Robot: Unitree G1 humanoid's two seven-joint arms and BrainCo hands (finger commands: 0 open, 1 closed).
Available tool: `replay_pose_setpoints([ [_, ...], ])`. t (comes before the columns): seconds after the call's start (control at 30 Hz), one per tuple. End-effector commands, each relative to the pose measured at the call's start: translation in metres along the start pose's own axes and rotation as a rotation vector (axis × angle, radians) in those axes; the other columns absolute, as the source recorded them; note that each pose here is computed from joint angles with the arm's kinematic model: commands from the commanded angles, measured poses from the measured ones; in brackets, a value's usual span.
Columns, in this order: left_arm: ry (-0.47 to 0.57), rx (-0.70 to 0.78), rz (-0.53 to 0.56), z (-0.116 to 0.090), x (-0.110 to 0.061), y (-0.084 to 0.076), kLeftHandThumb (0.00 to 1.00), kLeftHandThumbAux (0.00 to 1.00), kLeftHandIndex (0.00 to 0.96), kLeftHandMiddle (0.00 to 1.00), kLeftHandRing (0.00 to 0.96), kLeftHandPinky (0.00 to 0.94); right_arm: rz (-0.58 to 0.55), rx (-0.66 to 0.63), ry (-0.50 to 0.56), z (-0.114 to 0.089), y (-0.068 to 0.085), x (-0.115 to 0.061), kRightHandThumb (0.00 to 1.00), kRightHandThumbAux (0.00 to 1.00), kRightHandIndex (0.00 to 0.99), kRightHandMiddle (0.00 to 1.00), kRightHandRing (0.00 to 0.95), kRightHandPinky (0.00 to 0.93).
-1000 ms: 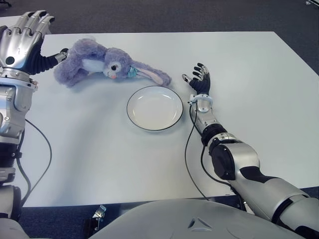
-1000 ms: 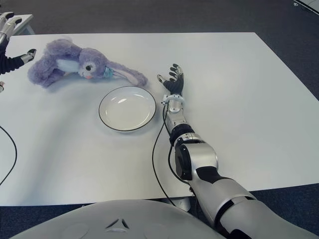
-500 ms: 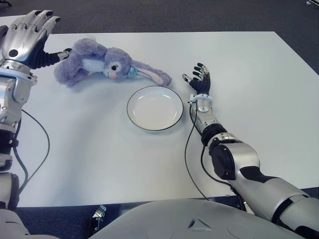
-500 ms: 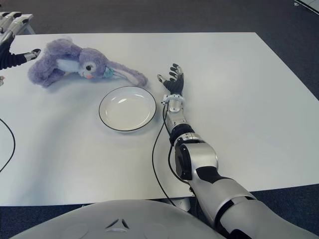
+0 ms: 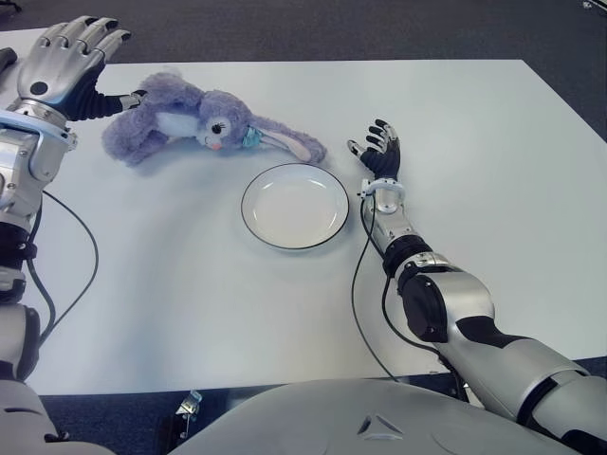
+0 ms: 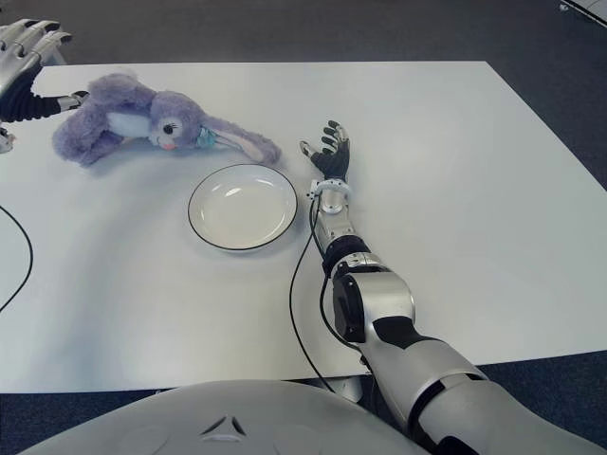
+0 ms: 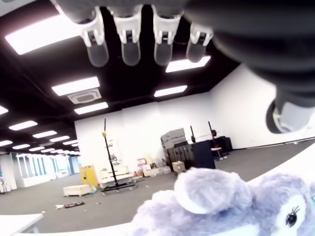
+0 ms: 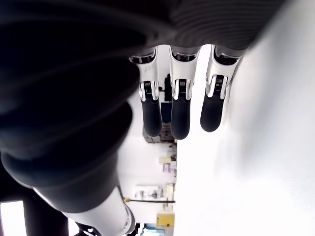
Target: Put the doll into the plate.
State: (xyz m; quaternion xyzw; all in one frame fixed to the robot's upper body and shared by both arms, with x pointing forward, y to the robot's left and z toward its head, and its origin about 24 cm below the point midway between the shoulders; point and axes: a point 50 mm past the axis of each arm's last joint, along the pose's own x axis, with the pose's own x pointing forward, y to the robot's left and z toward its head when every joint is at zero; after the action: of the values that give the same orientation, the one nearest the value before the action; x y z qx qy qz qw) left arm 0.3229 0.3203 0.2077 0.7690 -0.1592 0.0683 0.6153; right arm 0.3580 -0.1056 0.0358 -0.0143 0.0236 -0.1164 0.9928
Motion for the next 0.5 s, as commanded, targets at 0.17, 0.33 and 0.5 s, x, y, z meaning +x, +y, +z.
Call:
replay_pose_setpoints([
  [0.17, -0.04, -0.037, -0.105, 0.012, 0.012, -0.016, 0.304, 0.389, 0.0, 0.0, 0.001, 0.02, 0.013, -0.057, 0.509, -0.108, 0.001, -0.074, 0.237, 0.919, 0.154, 0.221, 0.223, 0.235],
  [0.33, -0.045, -0.044, -0.127, 0.014, 0.018, -0.017, 0.291, 0.393, 0.0, 0.0, 0.001, 0.042, 0.014, -0.06, 0.508, -0.109, 0.0, -0.074, 0.239, 0.923, 0.154, 0.223, 0.224, 0.237],
  [0.5, -0.048, -0.051, -0.143, 0.016, 0.023, -0.018, 0.274, 0.386, 0.0, 0.0, 0.003, 0.058, 0.013, -0.061, 0.51, -0.109, 0.0, -0.074, 0.241, 0.924, 0.154, 0.22, 0.223, 0.233],
])
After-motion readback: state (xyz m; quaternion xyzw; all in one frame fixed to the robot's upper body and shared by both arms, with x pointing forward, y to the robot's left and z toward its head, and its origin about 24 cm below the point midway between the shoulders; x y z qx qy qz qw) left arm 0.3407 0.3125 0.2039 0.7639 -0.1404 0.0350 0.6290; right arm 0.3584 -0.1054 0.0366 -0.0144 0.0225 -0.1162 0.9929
